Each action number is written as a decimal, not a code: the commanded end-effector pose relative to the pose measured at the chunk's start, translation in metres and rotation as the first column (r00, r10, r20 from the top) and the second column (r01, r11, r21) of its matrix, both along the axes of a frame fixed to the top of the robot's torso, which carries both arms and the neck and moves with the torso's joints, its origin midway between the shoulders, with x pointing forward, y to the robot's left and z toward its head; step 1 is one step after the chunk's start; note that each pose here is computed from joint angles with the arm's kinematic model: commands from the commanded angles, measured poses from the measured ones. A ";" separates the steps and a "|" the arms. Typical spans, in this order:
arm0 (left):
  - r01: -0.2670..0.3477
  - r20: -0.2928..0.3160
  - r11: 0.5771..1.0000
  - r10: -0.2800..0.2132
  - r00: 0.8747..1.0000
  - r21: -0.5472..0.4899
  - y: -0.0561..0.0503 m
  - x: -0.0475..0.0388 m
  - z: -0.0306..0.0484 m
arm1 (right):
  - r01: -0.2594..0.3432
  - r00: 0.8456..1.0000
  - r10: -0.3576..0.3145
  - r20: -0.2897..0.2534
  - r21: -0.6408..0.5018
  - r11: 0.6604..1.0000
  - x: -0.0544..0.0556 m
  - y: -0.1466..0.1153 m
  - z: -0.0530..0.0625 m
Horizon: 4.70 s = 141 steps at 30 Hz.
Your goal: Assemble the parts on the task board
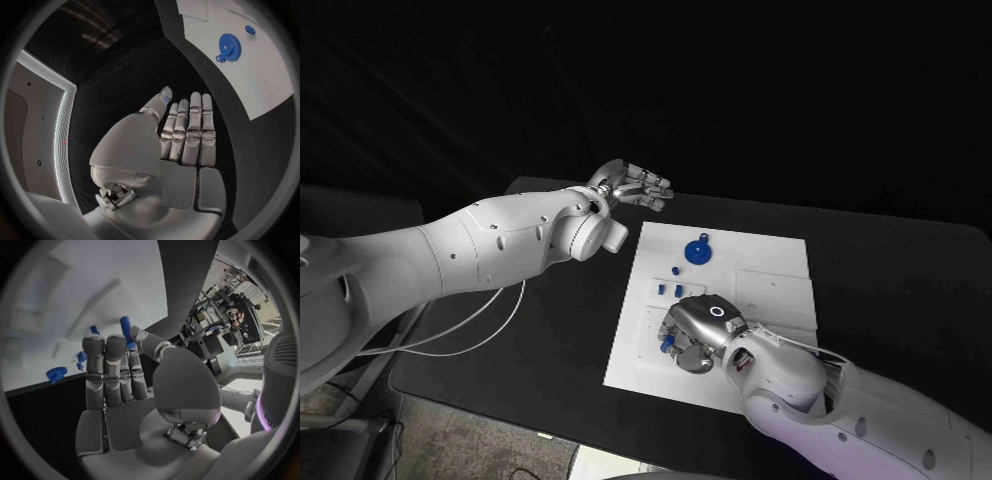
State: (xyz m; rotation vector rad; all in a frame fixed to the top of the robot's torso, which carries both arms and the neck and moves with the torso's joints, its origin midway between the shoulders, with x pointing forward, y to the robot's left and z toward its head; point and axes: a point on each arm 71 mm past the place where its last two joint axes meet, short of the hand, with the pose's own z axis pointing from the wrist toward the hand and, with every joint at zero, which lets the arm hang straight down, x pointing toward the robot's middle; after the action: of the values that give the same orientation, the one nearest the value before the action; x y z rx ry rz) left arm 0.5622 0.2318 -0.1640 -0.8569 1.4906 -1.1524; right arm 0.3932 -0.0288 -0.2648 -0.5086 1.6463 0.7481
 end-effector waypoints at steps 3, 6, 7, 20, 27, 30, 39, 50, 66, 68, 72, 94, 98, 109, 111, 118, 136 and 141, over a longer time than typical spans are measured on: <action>0.012 0.004 1.000 -0.012 1.000 -0.010 -0.002 -0.0003 0.0010 | -0.009 1.000 0.009 0.002 -0.040 0.999 0.000 0.001 -0.003; 0.012 0.004 1.000 -0.012 1.000 -0.010 -0.002 -0.0003 0.0010 | -0.009 1.000 0.010 0.001 -0.043 0.999 -0.001 0.001 -0.004; 0.012 0.004 1.000 -0.012 1.000 -0.009 -0.002 -0.0003 0.0010 | -0.010 1.000 0.010 0.000 -0.045 0.999 -0.001 0.001 -0.004; 0.011 0.003 1.000 -0.011 1.000 -0.009 -0.001 -0.0001 0.0009 | -0.003 1.000 0.004 0.010 -0.067 0.998 -0.001 0.001 -0.006; 0.012 0.003 1.000 -0.012 1.000 -0.009 -0.002 0.0000 0.0008 | -0.020 1.000 0.020 -0.002 -0.089 0.996 -0.005 0.007 -0.013; 0.013 0.002 1.000 -0.013 1.000 -0.009 -0.002 0.0001 0.0008 | -0.027 1.000 0.026 -0.011 -0.104 0.994 -0.007 0.009 -0.017; 0.019 0.001 1.000 -0.019 1.000 -0.011 -0.005 0.0003 0.0006 | -0.022 1.000 0.020 -0.017 -0.105 0.994 -0.007 0.008 -0.023; 0.017 -0.002 1.000 -0.017 1.000 -0.009 -0.004 0.0003 0.0004 | -0.012 1.000 0.011 -0.023 -0.072 0.997 -0.006 0.005 -0.023; 0.016 -0.010 1.000 -0.016 1.000 -0.007 -0.001 0.0019 -0.0005 | 0.024 0.999 -0.026 0.037 0.063 0.998 -0.010 -0.006 -0.007; 0.016 -0.011 1.000 -0.016 1.000 -0.006 -0.001 0.0021 -0.0007 | 0.028 0.998 -0.033 0.051 0.085 0.996 -0.010 -0.010 0.000; 0.014 -0.012 1.000 -0.014 1.000 -0.005 0.000 0.0025 -0.0008 | 0.041 0.997 -0.049 0.062 0.127 0.991 -0.007 -0.017 0.013; 0.065 0.036 0.997 -0.064 0.997 -0.046 0.015 -0.0082 -0.0055 | 0.398 0.854 -0.348 -0.386 0.054 0.916 0.040 -0.155 0.046; 0.094 0.055 0.993 -0.091 0.994 -0.065 0.015 -0.0131 -0.0072 | 0.492 0.784 -0.452 -0.426 -0.018 0.870 0.041 -0.171 0.041; 0.146 0.071 0.985 -0.139 0.988 -0.097 0.008 -0.0216 -0.0093 | 0.555 0.607 -0.597 -0.524 -0.257 0.791 0.034 -0.188 0.022; 0.157 0.072 0.982 -0.150 0.986 -0.102 0.006 -0.0224 -0.0093 | 0.553 0.595 -0.606 -0.528 -0.278 0.785 0.032 -0.189 0.020; 0.181 0.068 0.977 -0.174 0.982 -0.109 0.002 -0.0232 -0.0098 | 0.548 0.571 -0.620 -0.538 -0.313 0.776 0.031 -0.188 0.012; 0.209 0.062 0.972 -0.203 0.977 -0.110 -0.005 -0.0252 -0.0100 | 0.540 0.548 -0.612 -0.570 -0.318 0.779 0.031 -0.168 -0.012; 0.215 0.060 0.971 -0.209 0.976 -0.108 -0.006 -0.0256 -0.0100 | 0.535 0.548 -0.610 -0.573 -0.321 0.782 0.032 -0.163 -0.018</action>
State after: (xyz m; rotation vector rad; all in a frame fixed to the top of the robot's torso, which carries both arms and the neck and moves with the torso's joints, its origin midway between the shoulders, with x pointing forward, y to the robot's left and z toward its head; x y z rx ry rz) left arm 0.5377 0.2295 -0.1750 -0.7691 1.5094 -1.3896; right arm 0.4262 -0.1918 -0.2796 0.3038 2.3408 0.3450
